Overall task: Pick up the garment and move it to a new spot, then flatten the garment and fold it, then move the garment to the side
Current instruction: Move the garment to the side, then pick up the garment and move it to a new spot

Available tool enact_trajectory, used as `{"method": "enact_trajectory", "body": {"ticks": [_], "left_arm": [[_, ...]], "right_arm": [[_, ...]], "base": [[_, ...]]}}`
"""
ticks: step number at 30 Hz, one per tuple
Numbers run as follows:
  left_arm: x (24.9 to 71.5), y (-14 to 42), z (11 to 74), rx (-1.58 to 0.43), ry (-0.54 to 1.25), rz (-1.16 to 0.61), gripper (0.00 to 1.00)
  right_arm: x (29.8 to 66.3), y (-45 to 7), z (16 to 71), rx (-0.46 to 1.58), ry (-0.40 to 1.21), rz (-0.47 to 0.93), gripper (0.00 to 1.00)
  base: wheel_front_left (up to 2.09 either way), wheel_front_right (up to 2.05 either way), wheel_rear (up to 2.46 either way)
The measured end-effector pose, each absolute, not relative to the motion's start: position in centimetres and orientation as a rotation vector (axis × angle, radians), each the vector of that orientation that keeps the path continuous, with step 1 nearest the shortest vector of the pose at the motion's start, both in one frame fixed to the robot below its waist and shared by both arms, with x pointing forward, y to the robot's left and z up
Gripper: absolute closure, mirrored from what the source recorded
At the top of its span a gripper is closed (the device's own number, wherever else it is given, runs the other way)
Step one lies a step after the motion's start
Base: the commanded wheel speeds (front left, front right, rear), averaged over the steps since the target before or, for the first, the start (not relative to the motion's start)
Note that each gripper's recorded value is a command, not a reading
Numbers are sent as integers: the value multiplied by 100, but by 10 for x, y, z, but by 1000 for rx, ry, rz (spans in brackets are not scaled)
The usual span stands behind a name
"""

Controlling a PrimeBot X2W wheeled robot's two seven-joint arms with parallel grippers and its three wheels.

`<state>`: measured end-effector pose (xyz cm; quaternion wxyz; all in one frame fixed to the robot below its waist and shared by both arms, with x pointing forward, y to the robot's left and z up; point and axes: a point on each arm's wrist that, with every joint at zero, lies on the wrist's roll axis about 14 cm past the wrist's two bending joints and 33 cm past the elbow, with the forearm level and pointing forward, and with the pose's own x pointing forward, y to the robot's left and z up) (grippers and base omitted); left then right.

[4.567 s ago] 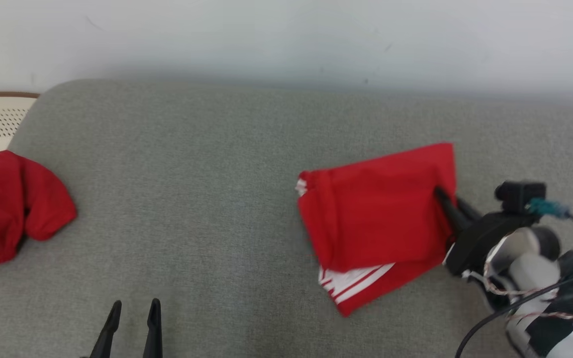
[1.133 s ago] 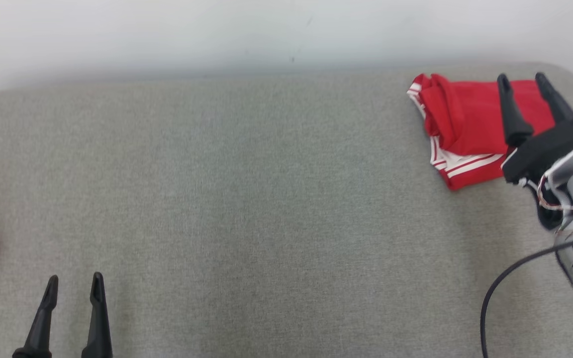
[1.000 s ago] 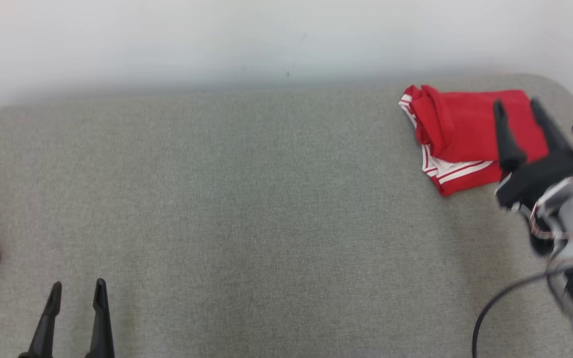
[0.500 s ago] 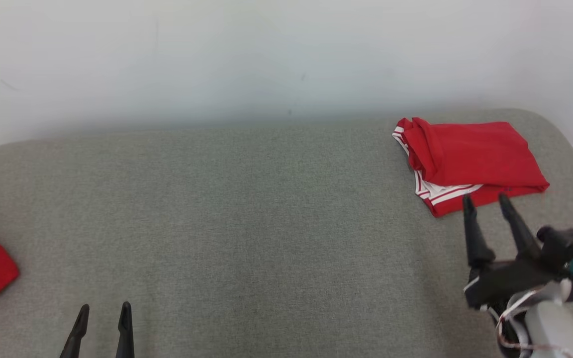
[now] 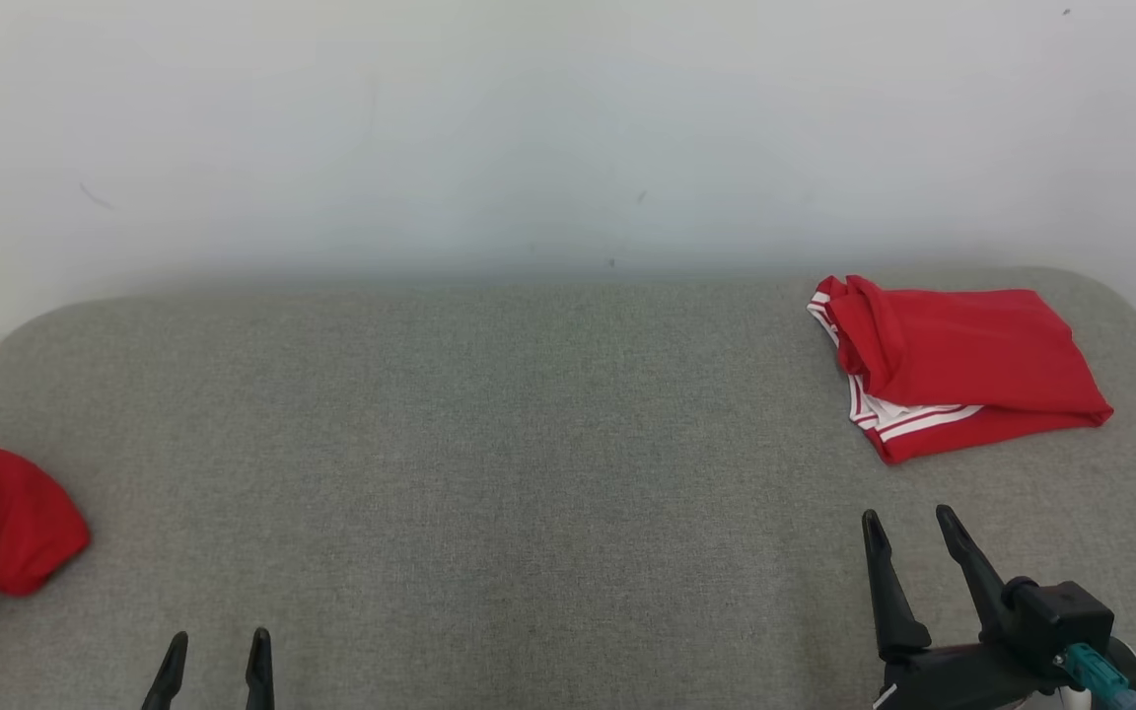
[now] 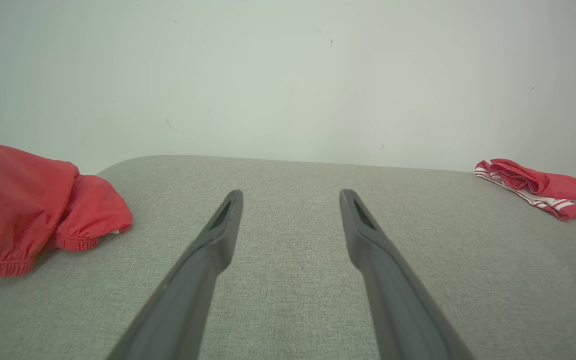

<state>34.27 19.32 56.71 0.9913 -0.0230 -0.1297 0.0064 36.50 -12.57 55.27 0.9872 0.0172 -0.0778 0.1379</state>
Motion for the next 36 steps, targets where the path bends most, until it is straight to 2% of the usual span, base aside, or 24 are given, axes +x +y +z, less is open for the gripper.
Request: {"method": "enact_trajectory", "body": {"ticks": [25, 36], "left_arm": [[338, 192, 558, -20, -217, 19, 0], [325, 234, 560, -14, -219, 149, 0]], "right_arm": [[358, -134, 537, 33, -89, 227, 0], [363, -113, 529, 51, -64, 283, 0]], "base": [[0, 0, 0], [0, 0, 0]]}}
